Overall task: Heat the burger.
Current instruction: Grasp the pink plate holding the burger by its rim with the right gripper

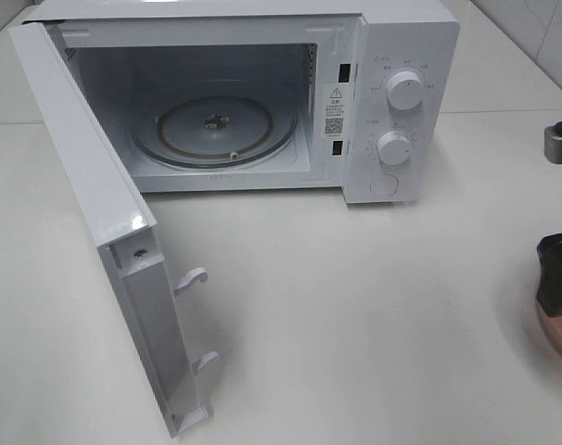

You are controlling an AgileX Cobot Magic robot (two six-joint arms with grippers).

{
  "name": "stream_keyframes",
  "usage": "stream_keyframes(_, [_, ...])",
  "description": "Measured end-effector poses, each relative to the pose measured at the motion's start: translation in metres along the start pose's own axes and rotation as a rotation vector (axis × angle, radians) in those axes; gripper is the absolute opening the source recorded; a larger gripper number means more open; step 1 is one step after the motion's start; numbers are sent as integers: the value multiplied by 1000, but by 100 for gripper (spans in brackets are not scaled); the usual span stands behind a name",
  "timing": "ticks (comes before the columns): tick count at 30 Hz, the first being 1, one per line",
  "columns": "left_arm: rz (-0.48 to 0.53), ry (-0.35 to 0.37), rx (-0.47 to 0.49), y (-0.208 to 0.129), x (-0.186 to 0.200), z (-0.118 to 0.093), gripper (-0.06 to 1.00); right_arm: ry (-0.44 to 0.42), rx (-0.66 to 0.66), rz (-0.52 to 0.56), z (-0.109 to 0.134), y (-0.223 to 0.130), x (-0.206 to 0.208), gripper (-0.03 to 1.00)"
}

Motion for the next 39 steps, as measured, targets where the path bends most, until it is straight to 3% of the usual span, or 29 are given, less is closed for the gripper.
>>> stream_keyframes(7, [0,0,0,0,0,0,95,-18,-29,-7,-10,1,-5,93])
stream_keyframes(26, [0,0,0,0,0,0,95,-13,-26,110,-15,11,-80,88])
stream_keyframes(39, [0,0,0,0,0,0,95,-6,-36,104,-19,13,-101,85])
Point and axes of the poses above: a point on each arm's last joint axis where the gripper is mounted, x pointing back along that axis away from the gripper, z along the wrist's bending axis when the last joint is at zero, y = z × x, the point moved 1 cm from there along -x, pointing out along that axis toward the gripper, and after that the axes turned 9 degrees about x, right-handed, at the moved point
